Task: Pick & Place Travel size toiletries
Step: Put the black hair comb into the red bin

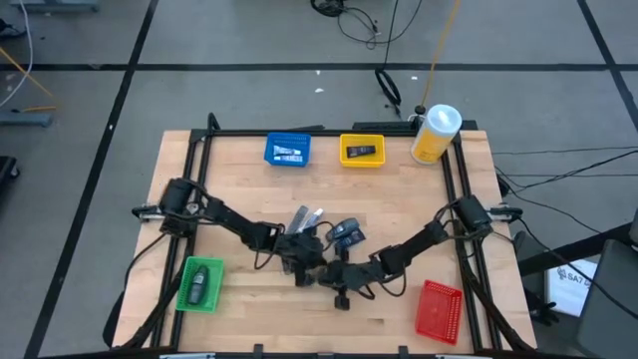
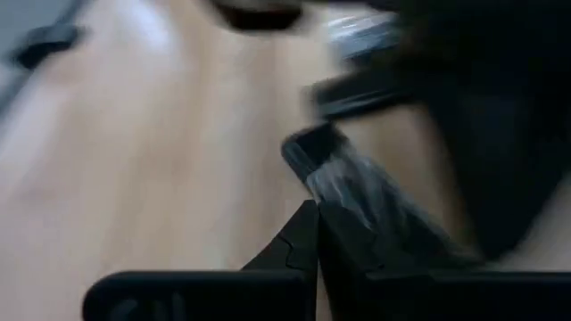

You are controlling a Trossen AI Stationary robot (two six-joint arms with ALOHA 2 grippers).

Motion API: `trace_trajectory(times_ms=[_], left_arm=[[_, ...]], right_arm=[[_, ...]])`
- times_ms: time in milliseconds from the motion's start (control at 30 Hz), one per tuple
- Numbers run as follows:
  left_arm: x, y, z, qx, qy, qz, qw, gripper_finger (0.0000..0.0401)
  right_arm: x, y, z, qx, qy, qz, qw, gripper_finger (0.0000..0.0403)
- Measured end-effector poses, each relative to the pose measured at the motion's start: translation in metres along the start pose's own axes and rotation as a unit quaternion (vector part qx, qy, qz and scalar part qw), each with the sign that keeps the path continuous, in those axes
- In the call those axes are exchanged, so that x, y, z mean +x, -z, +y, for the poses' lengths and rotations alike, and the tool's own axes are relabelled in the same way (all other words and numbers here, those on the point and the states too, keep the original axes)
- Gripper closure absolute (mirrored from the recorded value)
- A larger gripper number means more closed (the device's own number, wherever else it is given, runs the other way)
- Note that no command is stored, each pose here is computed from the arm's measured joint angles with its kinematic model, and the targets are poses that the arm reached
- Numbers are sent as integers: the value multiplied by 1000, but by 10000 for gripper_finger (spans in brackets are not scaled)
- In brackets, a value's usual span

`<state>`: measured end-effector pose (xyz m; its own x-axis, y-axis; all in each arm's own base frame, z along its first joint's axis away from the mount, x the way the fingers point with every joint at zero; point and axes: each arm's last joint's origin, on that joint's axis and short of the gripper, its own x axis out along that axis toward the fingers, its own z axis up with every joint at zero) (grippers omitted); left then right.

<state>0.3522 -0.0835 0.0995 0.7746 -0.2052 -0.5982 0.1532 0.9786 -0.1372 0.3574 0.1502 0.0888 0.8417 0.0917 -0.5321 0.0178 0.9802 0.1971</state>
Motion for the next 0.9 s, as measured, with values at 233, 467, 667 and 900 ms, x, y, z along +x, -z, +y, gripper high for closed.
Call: trace_trajectory(times_ms=[233,467,667,900], left_arm=[[-42,-25,-20,46,-34,9,998,391],[-54,-11,-36,83,-48,92,991,391],[-54,0,-34,98,-71,138,983,391],[-55,5,-35,99,-72,162,979,391]], right_arm=[[-28,-24,17,-30,-17,-10,999,403],[-62,-35,10,88,49,57,993,399],[-73,-26,-12,190,71,151,968,335],[-73,8,-42,306,12,146,941,219]])
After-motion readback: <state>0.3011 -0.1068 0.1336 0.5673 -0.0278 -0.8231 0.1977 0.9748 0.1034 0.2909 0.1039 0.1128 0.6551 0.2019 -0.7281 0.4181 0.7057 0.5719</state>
